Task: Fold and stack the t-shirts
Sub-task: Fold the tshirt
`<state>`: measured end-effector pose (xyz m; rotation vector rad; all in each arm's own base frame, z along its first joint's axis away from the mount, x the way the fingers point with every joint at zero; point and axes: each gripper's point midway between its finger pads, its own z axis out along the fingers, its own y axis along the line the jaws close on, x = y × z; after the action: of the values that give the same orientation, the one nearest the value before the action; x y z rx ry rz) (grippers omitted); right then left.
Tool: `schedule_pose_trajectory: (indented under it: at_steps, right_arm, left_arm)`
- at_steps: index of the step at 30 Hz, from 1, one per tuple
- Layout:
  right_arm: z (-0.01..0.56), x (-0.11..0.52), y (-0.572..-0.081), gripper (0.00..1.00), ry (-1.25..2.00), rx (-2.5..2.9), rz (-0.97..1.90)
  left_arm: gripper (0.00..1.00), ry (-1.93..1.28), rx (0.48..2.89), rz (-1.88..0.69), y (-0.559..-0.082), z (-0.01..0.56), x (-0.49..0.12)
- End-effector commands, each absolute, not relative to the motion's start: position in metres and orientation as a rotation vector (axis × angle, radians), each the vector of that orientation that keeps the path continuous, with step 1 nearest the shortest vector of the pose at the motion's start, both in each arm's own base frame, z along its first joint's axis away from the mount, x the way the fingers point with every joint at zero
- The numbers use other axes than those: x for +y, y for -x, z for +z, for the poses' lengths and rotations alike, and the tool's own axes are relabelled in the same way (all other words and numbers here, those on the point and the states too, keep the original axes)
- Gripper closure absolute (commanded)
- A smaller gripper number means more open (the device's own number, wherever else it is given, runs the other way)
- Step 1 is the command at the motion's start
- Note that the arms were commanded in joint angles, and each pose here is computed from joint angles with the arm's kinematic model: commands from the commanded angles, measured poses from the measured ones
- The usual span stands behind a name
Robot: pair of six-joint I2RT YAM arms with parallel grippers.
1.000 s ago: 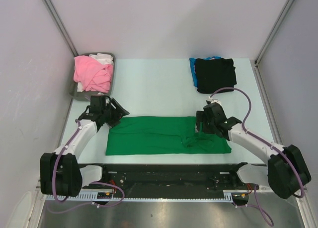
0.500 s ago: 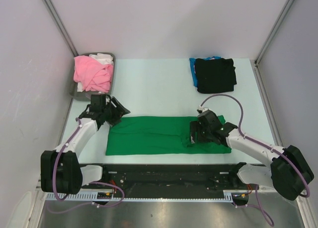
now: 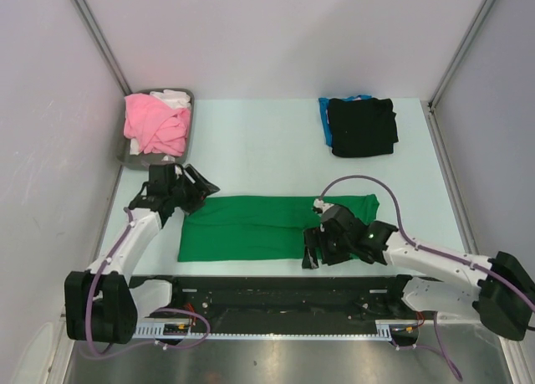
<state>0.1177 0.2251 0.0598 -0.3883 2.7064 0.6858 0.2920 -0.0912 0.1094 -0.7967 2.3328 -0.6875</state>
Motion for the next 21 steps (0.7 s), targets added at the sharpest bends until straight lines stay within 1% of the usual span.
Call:
schedule_pose_trajectory:
  at_steps: [1, 4, 5, 7, 8, 10, 11, 14, 15, 18, 21]
  right_arm:
    - [0.099, 0.238, -0.11, 0.22, 0.33, 2.622, 0.857]
    - [0.144, 0.225, -0.142, 0.21, 0.197, 2.411, 0.795]
    - [0.158, 0.208, -0.163, 0.21, 0.095, 2.32, 0.698]
    - [0.172, 0.189, -0.182, 0.2, -0.004, 2.26, 0.593]
    - [0.174, 0.166, -0.2, 0.2, -0.099, 2.223, 0.471]
    - [0.173, 0.144, -0.221, 0.18, -0.188, 2.201, 0.35]
    - [0.171, 0.122, -0.235, 0.16, -0.284, 2.194, 0.279]
    - [0.152, 0.094, -0.256, 0.15, -0.421, 2.231, 0.176]
    - [0.143, 0.076, -0.265, 0.16, -0.506, 2.238, 0.116]
    - [0.126, 0.046, -0.285, 0.17, -0.649, 2.251, 0.064]
    - [0.114, 0.039, -0.302, 0.23, -0.69, 2.263, 0.095]
  left_arm:
    - [0.29, 0.769, 2.292, -0.746, -0.288, 0.128, -0.095]
    - [0.29, 0.746, 2.277, -0.751, -0.287, 0.135, -0.096]
    - [0.29, 0.741, 2.274, -0.755, -0.287, 0.136, -0.096]
    - [0.28, 0.726, 2.271, -0.758, -0.287, 0.139, -0.097]
    - [0.28, 0.718, 2.27, -0.76, -0.287, 0.14, -0.097]
    - [0.28, 0.689, 2.27, -0.783, -0.287, 0.144, -0.1]
    - [0.28, 0.678, 2.267, -0.791, -0.286, 0.146, -0.102]
    - [0.28, 0.65, 2.262, -0.8, -0.284, 0.153, -0.102]
    - [0.28, 0.635, 2.256, -0.803, -0.283, 0.157, -0.103]
    - [0.28, 0.614, 2.241, -0.807, -0.281, 0.165, -0.103]
    - [0.28, 0.595, 2.227, -0.797, -0.279, 0.172, -0.102]
